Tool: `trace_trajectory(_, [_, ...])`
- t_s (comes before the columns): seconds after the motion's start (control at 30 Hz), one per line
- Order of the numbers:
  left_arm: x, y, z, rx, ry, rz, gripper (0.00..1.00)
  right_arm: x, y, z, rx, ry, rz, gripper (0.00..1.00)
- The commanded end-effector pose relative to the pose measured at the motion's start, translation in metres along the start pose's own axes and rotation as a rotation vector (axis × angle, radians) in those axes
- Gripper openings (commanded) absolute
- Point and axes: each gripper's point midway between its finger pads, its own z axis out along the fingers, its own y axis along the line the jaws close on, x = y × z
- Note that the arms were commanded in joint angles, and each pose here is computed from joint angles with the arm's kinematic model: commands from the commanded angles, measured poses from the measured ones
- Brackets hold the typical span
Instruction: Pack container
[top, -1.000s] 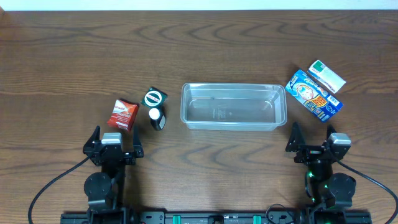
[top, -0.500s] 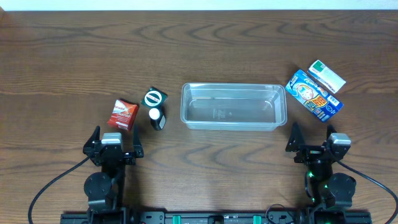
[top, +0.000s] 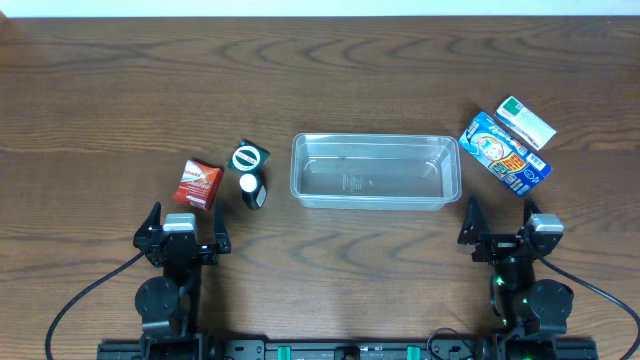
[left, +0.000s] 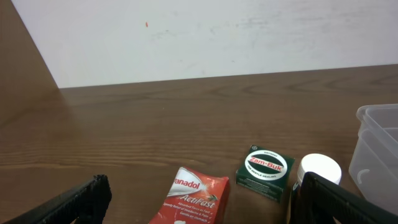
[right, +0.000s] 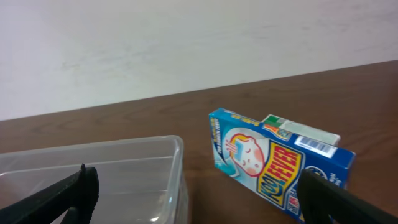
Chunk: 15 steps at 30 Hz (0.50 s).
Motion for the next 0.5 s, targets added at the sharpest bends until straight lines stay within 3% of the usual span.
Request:
trace_trajectory(0.0, [0.017, -0.004, 0.002, 0.024, 0.047, 0.006, 0.98, 0.002, 0.011, -0.001, -0.062, 0.007, -0.016, 0.99])
trace_trajectory(0.23, [0.017, -0.004, 0.002, 0.024, 0.047, 0.006, 0.98, -0.002, 0.021, -0.002, -0.114, 0.017, -0.02, 0.99])
trace_trajectory(0.47, [0.017, -0.004, 0.002, 0.024, 0.047, 0.006, 0.98, -0.047, 0.031, -0.001, -0.106, 0.038, -0.07, 0.99])
